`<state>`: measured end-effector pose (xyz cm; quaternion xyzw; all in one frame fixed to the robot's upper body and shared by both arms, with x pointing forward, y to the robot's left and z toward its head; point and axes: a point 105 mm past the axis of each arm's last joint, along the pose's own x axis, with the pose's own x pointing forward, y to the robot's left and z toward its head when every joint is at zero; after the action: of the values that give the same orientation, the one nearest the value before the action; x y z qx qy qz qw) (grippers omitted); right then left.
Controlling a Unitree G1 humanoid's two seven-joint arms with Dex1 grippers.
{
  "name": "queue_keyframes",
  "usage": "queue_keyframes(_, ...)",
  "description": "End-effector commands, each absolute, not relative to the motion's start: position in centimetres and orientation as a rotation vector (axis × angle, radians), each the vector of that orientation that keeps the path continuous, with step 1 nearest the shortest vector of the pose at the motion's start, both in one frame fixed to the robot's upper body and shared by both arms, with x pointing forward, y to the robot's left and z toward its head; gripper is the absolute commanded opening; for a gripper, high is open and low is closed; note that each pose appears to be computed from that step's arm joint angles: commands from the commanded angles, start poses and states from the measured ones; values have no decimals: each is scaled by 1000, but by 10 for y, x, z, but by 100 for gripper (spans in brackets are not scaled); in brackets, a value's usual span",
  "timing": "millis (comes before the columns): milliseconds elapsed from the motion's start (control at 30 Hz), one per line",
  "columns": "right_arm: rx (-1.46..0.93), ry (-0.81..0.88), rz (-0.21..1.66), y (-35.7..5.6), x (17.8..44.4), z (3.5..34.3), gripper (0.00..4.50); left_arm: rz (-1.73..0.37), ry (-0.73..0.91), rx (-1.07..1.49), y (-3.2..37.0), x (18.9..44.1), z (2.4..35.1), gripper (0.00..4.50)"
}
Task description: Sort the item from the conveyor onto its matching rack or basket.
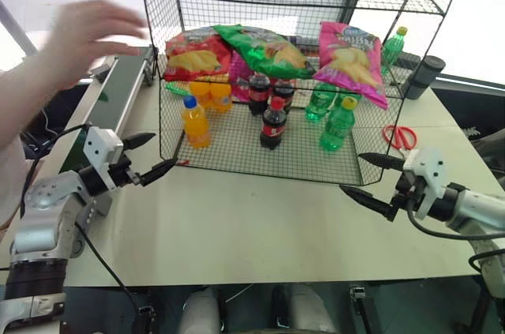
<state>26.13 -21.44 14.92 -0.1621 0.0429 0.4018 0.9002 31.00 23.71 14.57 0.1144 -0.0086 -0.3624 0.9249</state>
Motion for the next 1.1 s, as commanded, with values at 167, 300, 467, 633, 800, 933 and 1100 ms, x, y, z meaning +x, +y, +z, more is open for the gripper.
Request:
queue_keyframes(167, -350, 69, 839, -212, 260, 151, 444, -738, -37, 280, 237, 308, 152, 450)
queue_keyframes(300, -349, 81, 838, -213, 256, 149, 444, -727, -19, 289, 239, 306, 151, 450)
queue_keyframes(467, -344, 95, 837, -216, 252, 146, 444, -741, -12, 288, 234, 306, 147, 450)
queue_keyframes(633, -339, 98, 836, -215, 248, 146, 444, -746, -7, 282, 230, 307, 145, 450)
queue_keyframes(800, -345, 99, 833, -216, 248, 145, 444, -744, -5, 286, 231, 305, 144, 450)
queue_keyframes(933, -346, 89, 834, -217, 251, 146, 444, -739, -26, 280, 229, 306, 147, 450)
queue_keyframes(1100, -356, 85, 836, -218, 254, 146, 444, -732, -43, 279, 229, 306, 147, 450)
